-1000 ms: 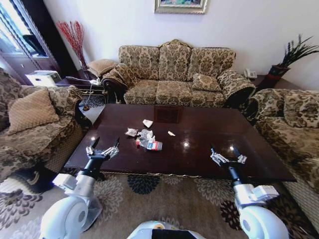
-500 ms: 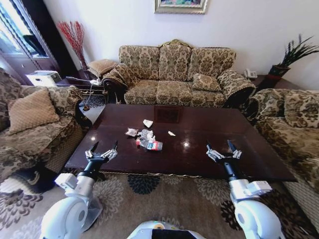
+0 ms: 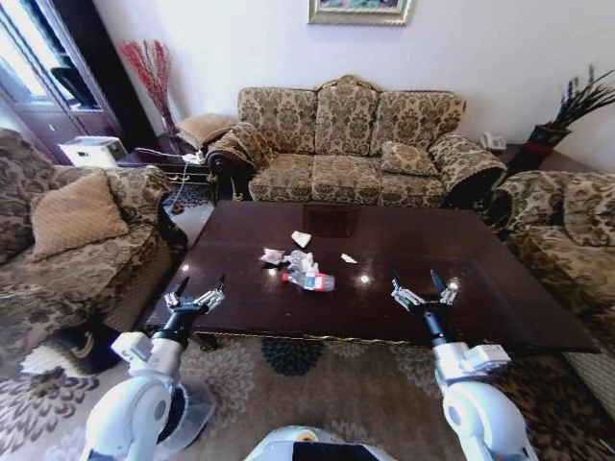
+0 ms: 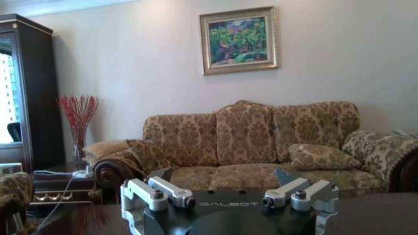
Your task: Move to the front of the table and place the trash on the table into the trash bin.
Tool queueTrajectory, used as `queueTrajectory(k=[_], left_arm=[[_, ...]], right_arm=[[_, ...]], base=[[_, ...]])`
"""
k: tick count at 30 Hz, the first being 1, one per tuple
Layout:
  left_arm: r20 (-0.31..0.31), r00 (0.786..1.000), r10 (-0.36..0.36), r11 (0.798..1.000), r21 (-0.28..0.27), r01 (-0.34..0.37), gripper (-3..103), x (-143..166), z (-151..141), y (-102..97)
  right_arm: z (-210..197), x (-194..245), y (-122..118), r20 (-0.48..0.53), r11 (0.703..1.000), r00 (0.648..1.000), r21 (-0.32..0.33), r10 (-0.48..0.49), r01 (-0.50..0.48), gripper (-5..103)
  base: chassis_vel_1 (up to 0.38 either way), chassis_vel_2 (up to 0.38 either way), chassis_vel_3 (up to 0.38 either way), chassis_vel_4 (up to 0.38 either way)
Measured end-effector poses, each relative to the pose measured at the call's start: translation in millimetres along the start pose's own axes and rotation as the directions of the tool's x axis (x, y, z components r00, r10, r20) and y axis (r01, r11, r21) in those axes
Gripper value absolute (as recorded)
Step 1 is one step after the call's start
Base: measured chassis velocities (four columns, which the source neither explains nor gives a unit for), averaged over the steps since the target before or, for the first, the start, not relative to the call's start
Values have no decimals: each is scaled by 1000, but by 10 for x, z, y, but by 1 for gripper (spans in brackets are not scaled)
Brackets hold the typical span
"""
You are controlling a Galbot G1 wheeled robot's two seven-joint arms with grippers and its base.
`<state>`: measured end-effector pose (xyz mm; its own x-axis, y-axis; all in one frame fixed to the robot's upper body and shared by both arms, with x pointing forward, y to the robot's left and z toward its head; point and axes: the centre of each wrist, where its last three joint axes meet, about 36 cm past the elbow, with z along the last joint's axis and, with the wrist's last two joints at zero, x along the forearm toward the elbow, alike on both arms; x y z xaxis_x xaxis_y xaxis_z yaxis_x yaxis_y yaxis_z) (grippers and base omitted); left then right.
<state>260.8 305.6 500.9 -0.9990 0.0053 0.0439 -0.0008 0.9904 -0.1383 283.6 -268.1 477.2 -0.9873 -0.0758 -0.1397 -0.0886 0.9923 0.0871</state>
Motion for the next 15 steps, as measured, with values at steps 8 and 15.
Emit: queueTrajectory(k=[8, 15], left_arm=[[-39, 999, -19, 1000, -19, 19, 100, -28, 97, 125], [-59, 998, -23, 999, -23, 22, 100, -20, 145, 156]], right_arm=[[-2, -47, 41, 5, 1000, 1000, 4, -17, 17, 100], [36, 5, 82, 8, 1000, 1000, 0, -15, 15, 100]], base=[[93, 91, -78, -87], [-38, -89, -12, 57]])
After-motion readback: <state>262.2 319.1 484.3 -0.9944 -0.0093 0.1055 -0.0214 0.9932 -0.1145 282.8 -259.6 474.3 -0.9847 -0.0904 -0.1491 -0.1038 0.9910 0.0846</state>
